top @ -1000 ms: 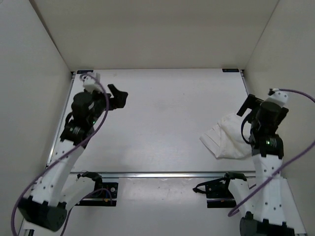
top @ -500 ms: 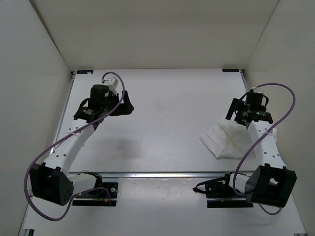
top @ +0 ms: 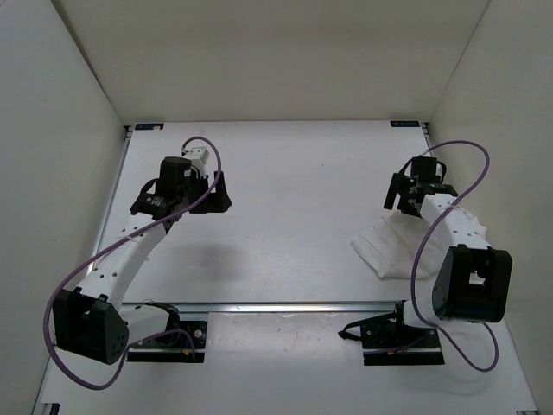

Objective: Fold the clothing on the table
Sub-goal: Move the skirt to the center of the board, then flatten the skirt out

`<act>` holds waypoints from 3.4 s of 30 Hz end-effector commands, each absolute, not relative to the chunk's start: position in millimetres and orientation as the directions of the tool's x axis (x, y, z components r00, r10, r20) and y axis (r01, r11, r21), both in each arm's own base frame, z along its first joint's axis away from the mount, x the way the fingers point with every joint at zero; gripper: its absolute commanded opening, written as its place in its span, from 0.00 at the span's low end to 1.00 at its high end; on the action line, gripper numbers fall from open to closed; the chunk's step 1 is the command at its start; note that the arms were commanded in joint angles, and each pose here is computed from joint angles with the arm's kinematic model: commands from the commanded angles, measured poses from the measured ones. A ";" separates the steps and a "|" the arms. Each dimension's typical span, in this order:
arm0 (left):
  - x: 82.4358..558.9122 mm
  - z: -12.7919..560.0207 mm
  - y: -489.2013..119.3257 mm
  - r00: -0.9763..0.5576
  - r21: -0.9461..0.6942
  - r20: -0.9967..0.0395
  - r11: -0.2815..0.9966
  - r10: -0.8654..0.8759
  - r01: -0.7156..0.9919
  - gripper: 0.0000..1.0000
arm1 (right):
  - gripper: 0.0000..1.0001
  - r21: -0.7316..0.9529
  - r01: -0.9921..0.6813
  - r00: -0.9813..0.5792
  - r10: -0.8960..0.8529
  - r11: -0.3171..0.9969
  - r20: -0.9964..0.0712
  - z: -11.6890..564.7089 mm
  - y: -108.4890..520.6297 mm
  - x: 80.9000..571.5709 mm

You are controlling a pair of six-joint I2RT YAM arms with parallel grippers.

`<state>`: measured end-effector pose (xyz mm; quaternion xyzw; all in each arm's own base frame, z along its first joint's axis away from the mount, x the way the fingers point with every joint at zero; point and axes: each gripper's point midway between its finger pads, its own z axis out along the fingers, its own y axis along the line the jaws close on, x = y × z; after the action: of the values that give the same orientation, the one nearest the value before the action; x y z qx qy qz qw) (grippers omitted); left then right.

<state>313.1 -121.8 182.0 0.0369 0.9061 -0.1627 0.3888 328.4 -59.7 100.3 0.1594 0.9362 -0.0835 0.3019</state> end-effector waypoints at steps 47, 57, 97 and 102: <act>275.0 205.7 -156.3 -0.690 -0.416 -0.721 0.839 -0.069 0.351 0.99 | 0.00 0.068 -0.438 -0.207 -0.027 0.896 -0.978 435.7 224.1 412.8; 260.6 197.5 -158.3 -0.701 -0.438 -0.709 0.826 -0.075 0.355 0.99 | 0.02 0.330 -0.374 -0.597 0.047 0.866 -0.801 204.3 181.6 354.3; 210.6 114.0 -343.3 -0.675 -0.350 -0.648 0.650 0.352 0.675 0.99 | 0.01 0.431 -0.272 -0.752 0.089 0.861 -0.653 97.9 158.2 264.5; 227.7 123.9 -358.9 -0.609 -0.278 -0.717 0.663 0.338 0.695 0.99 | 0.01 0.487 -0.315 -0.749 0.101 0.815 -0.655 101.3 174.8 255.1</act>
<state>203.0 -340.6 98.3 0.2986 0.8749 -0.2861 0.2519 251.5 159.4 84.9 -0.0563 0.9077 0.2574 0.3266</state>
